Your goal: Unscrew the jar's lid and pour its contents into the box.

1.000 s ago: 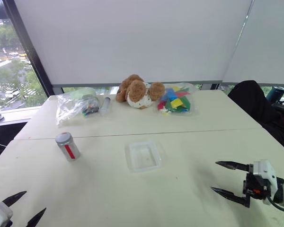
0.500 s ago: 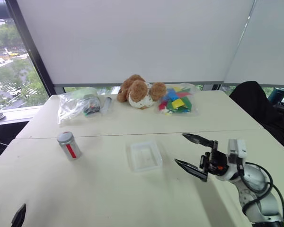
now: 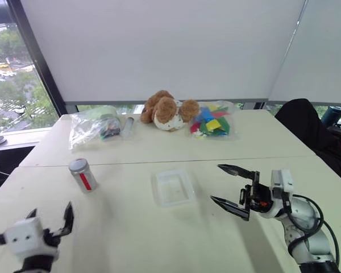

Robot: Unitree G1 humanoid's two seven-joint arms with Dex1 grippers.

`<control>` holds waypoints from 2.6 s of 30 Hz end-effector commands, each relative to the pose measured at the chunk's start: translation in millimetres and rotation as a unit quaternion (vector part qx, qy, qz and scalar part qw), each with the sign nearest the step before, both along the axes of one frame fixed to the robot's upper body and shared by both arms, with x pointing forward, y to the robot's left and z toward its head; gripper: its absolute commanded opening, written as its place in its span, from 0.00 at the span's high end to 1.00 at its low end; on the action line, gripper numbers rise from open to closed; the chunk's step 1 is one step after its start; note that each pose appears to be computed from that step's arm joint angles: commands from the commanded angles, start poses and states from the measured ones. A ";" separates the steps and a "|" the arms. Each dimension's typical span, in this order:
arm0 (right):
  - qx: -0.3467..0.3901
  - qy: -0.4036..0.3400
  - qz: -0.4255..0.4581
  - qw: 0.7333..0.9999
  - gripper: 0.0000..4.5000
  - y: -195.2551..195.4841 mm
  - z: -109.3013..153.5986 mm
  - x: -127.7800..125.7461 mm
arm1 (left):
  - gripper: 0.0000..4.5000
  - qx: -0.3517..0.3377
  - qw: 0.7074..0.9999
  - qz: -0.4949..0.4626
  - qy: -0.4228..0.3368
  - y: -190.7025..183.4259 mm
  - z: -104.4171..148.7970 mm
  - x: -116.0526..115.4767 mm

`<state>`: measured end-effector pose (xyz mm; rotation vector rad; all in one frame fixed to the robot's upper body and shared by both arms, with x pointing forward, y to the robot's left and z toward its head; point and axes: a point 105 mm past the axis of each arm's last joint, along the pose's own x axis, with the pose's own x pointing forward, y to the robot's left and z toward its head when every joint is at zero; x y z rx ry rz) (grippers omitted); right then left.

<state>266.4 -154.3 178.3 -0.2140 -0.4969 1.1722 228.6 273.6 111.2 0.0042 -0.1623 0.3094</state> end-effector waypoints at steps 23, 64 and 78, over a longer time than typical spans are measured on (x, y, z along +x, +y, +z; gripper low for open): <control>-0.011 -0.016 -0.036 0.999 0.00 -8.6 -4.0 -7.8 | 0.01 0.009 0.997 0.074 -0.029 -12.5 22.9 108.7; -0.072 0.137 0.130 0.979 0.00 150.3 85.2 4.8 | 0.55 0.119 0.735 -0.668 -0.013 -157.0 71.7 45.7; -0.130 0.142 0.134 0.972 0.00 164.1 72.3 10.7 | 0.55 0.126 0.732 -0.669 -0.026 -170.6 74.8 40.7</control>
